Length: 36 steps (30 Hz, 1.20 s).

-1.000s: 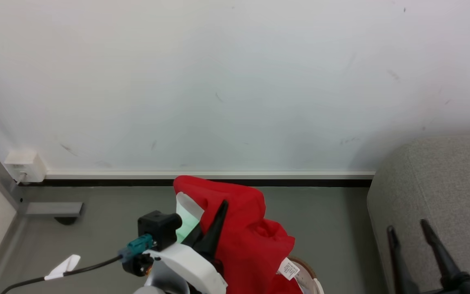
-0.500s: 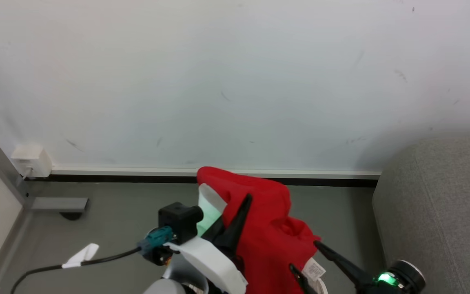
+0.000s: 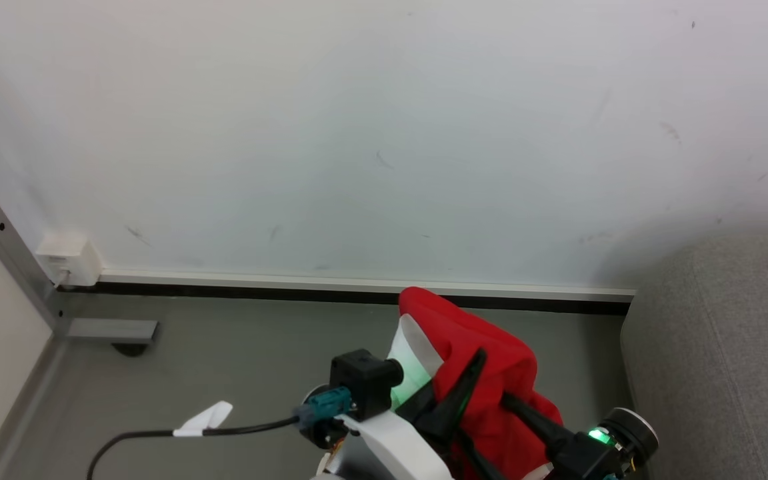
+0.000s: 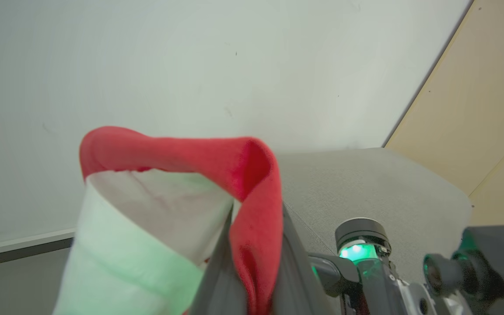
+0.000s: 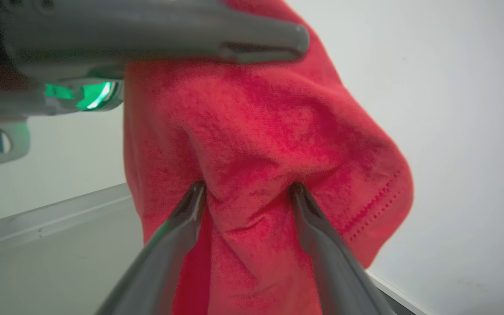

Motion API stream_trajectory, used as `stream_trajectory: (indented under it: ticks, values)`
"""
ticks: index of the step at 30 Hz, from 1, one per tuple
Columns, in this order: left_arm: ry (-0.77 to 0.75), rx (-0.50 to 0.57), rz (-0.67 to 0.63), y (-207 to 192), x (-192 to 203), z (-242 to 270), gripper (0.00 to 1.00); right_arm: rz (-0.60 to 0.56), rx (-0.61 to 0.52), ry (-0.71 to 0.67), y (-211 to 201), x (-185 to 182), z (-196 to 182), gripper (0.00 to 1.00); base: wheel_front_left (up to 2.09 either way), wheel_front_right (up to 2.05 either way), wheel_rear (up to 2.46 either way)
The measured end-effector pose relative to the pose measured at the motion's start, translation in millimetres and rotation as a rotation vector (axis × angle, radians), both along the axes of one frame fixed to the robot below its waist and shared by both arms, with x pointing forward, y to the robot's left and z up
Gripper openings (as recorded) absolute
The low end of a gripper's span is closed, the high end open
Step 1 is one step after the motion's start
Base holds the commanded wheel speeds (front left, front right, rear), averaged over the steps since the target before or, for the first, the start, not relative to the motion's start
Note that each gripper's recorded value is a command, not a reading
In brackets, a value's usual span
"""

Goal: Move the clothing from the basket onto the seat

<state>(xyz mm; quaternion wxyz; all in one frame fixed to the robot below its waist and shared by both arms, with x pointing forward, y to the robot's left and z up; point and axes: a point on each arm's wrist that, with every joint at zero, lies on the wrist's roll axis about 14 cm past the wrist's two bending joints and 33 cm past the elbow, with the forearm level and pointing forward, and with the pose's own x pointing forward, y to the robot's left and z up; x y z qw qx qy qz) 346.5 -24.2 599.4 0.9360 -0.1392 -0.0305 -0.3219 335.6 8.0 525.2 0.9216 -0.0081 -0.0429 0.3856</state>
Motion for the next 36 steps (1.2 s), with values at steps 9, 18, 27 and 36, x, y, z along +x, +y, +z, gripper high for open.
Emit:
stream_trajectory:
  ticks: [9,18,27,36]
  values:
    - [0.025,-0.018,-0.052,-15.3,-13.5,-2.0,0.0,-0.009,0.041,0.042,5.9,7.1,-3.4,0.0,0.0,0.0,0.0]
    - [0.043,0.021,0.008,-2.8,-5.3,-18.6,1.0,-0.093,0.105,0.044,-16.9,21.4,6.5,0.0,0.0,0.0,0.0]
    - [0.039,0.104,0.005,-3.2,0.6,-44.8,1.0,-0.25,0.158,0.062,-69.5,29.1,3.6,0.0,0.0,0.0,0.0]
    - [0.02,0.139,-0.123,-39.9,-6.5,-60.4,1.0,-0.413,0.16,0.007,-128.8,26.9,14.2,0.0,0.0,0.0,0.0]
